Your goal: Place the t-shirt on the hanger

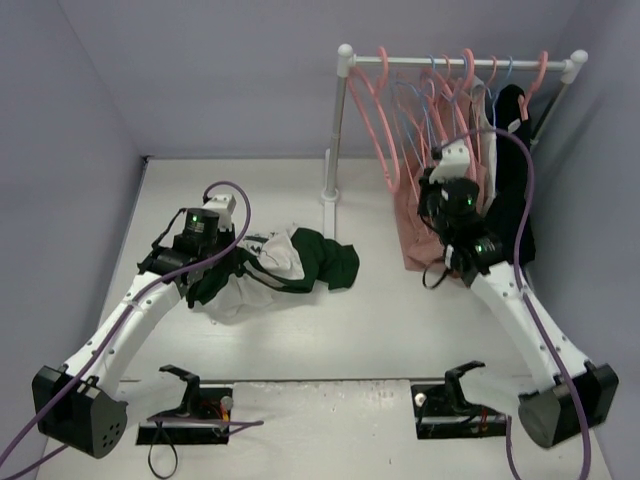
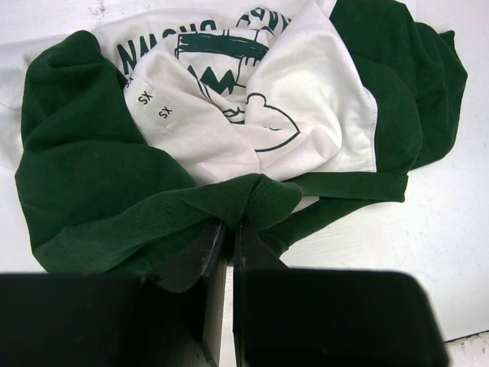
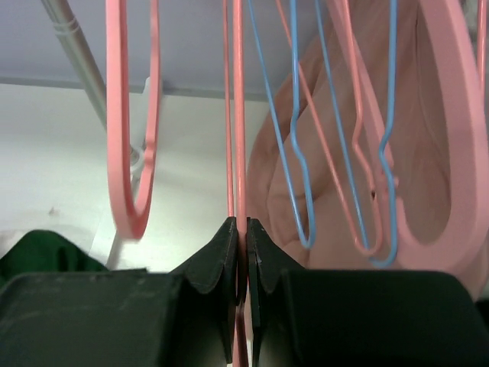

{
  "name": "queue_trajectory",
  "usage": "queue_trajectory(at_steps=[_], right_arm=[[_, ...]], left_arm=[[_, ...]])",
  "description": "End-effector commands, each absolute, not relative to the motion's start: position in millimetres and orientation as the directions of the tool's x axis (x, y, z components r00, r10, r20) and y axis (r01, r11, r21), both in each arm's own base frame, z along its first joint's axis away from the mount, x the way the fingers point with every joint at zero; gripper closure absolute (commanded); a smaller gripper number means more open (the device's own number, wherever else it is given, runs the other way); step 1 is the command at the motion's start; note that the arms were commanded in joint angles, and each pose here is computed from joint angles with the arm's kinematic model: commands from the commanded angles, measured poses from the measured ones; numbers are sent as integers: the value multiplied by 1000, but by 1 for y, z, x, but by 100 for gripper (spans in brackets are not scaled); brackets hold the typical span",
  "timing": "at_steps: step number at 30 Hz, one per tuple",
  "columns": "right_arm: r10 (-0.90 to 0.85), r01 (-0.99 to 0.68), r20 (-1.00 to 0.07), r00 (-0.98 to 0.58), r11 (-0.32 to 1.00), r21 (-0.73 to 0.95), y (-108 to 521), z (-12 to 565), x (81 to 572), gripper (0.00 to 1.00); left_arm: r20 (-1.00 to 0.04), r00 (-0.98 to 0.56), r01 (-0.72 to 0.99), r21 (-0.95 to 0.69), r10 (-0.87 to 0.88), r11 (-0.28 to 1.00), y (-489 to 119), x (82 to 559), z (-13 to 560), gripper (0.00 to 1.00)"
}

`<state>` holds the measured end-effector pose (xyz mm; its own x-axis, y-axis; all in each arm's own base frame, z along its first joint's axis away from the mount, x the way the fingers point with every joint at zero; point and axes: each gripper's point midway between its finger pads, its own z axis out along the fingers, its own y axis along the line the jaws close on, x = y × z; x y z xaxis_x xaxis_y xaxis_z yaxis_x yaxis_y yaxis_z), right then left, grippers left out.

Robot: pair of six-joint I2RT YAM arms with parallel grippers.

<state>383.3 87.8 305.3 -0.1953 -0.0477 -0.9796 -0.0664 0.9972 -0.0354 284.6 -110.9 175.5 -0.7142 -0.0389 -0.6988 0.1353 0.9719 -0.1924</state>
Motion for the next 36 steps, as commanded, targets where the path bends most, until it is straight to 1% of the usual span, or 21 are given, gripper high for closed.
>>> queue_trajectory(at_steps=[1, 9, 16, 21, 24, 28, 32, 36], right_arm=[[60, -79, -987, -149, 994, 73, 92, 305, 354, 100], [96, -136, -950, -297, 981, 141, 112, 243, 305, 100], [147, -178, -922, -359, 959, 222, 126, 221, 270, 100], [198, -210, -917, -346, 937, 281, 128, 225, 253, 100], [193, -238, -916, -351, 928, 287, 130, 224, 246, 100], [162, -302, -923, -348, 913, 273, 137, 230, 240, 100], [125, -381, -945, -304, 893, 241, 142, 246, 232, 100], [64, -508, -955, -289, 836, 209, 160, 255, 222, 100]], left_arm=[[-745, -665, 147, -204, -56, 968, -113, 294, 194, 100], [-753, -657, 149, -191, -47, 970, -111, 295, 196, 100], [-760, -648, 148, -180, -42, 972, -109, 297, 198, 100], [-757, -652, 149, -180, -40, 972, -109, 297, 197, 100], [-758, -651, 150, -177, -38, 973, -109, 298, 197, 100], [-767, -641, 158, -173, -33, 972, -109, 299, 200, 100], [-776, -630, 167, -176, -32, 970, -111, 300, 203, 100], [-790, -613, 172, -163, -23, 972, -109, 302, 209, 100]])
